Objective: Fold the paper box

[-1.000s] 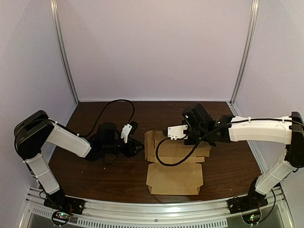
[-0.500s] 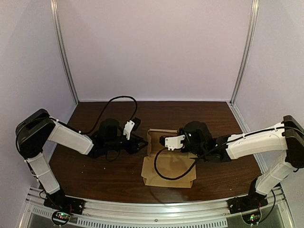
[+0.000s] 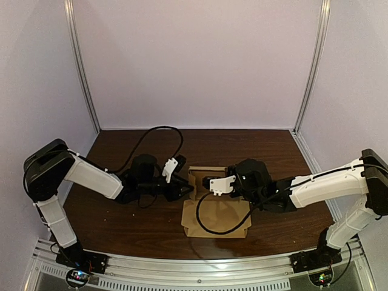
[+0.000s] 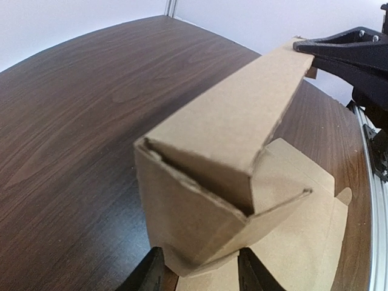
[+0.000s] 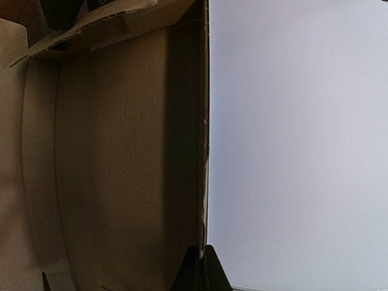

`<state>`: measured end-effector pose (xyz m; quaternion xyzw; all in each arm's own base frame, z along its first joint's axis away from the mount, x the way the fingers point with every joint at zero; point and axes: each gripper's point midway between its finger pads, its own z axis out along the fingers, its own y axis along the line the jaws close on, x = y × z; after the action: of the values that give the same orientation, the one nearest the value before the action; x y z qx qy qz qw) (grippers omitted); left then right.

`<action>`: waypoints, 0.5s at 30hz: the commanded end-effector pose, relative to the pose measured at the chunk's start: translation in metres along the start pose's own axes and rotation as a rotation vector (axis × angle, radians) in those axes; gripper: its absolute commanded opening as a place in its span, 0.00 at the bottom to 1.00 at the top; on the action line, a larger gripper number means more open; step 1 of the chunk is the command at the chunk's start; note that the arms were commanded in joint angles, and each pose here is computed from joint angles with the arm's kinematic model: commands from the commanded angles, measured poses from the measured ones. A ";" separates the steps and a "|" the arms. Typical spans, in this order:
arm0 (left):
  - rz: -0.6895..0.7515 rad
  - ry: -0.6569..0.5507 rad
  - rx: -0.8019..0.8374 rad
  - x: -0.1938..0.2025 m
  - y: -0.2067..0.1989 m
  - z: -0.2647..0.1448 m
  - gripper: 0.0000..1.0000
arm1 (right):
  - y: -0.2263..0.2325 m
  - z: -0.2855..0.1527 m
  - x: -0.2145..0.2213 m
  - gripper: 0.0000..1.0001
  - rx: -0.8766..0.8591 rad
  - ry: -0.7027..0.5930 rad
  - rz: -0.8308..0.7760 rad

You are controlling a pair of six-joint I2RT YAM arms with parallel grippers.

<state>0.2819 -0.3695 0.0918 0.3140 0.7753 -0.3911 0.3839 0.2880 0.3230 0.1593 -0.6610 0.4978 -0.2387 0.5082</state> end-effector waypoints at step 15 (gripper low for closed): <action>0.144 -0.220 -0.217 -0.022 0.004 0.003 0.41 | -0.003 -0.006 0.006 0.00 0.057 0.053 0.029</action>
<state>0.2896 -0.3742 0.0936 0.2887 0.7648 -0.3159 0.4816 0.2878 0.3175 0.1585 -0.6491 0.5079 -0.2539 0.5062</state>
